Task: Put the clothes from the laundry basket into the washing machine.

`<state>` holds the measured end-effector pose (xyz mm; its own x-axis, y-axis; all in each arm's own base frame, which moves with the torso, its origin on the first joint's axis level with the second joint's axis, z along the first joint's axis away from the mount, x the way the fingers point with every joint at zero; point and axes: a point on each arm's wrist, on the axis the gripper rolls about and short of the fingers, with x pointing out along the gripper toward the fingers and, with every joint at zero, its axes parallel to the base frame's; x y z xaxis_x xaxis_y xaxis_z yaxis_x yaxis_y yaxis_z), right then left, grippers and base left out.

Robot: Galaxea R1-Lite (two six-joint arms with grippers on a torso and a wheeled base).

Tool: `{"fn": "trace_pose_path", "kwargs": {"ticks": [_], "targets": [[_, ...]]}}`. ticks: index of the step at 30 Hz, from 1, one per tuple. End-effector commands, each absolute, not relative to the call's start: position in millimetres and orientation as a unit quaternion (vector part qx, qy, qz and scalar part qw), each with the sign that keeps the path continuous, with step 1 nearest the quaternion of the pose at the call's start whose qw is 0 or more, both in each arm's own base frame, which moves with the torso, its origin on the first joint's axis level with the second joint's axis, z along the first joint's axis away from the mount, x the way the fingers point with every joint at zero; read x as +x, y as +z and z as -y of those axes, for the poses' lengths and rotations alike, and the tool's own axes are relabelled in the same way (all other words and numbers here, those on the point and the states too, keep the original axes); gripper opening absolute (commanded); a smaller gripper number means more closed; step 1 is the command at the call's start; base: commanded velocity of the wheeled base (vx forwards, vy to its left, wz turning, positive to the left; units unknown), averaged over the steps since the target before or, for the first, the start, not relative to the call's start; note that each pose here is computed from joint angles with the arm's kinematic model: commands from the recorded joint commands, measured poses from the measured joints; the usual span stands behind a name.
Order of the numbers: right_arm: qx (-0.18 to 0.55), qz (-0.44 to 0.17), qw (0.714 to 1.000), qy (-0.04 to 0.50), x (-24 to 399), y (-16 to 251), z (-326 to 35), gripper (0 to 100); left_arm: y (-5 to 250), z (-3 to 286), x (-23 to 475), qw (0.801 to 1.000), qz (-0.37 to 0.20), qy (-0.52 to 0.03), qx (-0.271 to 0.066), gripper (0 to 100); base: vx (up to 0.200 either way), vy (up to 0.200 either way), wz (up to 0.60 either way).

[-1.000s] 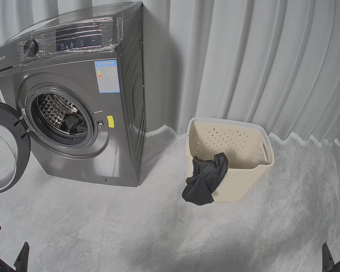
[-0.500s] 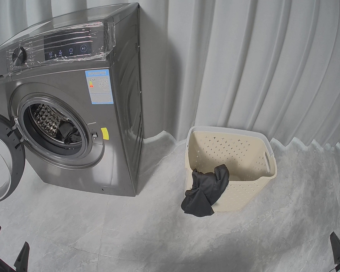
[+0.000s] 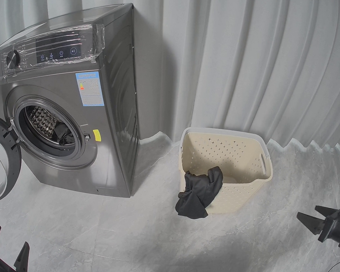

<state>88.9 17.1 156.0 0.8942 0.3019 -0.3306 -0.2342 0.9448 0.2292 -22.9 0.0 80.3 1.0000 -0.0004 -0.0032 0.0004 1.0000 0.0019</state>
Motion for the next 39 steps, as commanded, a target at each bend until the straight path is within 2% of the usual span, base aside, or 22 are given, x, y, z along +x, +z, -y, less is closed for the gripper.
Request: {"fn": "trace_pose_path", "kwargs": {"ticks": [1,9,11,15,21,26,31,39], "targets": [[0.112,-0.291,0.937,0.157,145,133,-35,100,75,0,-23,1.000,-0.002,0.000,0.002,100,0.000,0.000,0.00],[0.100,-0.277,0.918,0.264,160,122,-80,100,75,0,-23,1.000,-0.002,-0.001,0.002,100,0.000,0.000,0.00],[0.104,-0.282,0.914,0.274,164,118,-89,100,75,0,-23,1.000,-0.002,-0.001,0.002,100,0.200,0.200,0.00],[0.106,-0.283,0.912,0.277,176,110,-97,100,75,0,-23,1.000,-0.002,0.000,0.002,100,0.200,0.200,0.00],[0.120,-0.262,0.916,0.278,198,99,-108,100,75,0,-23,1.000,-0.002,-0.001,0.002,100,0.200,0.000,0.00],[0.119,-0.255,0.920,0.272,219,85,-118,100,75,0,-23,1.000,-0.002,-0.001,0.002,100,0.000,0.000,0.00],[0.115,-0.258,0.929,0.239,247,62,-127,100,75,0,-23,1.000,-0.002,-0.001,0.002,100,0.000,0.000,0.00],[0.118,-0.264,0.932,0.218,275,40,-128,100,75,0,-23,1.000,-0.002,-0.001,0.002,100,0.000,0.000,0.00]]}}
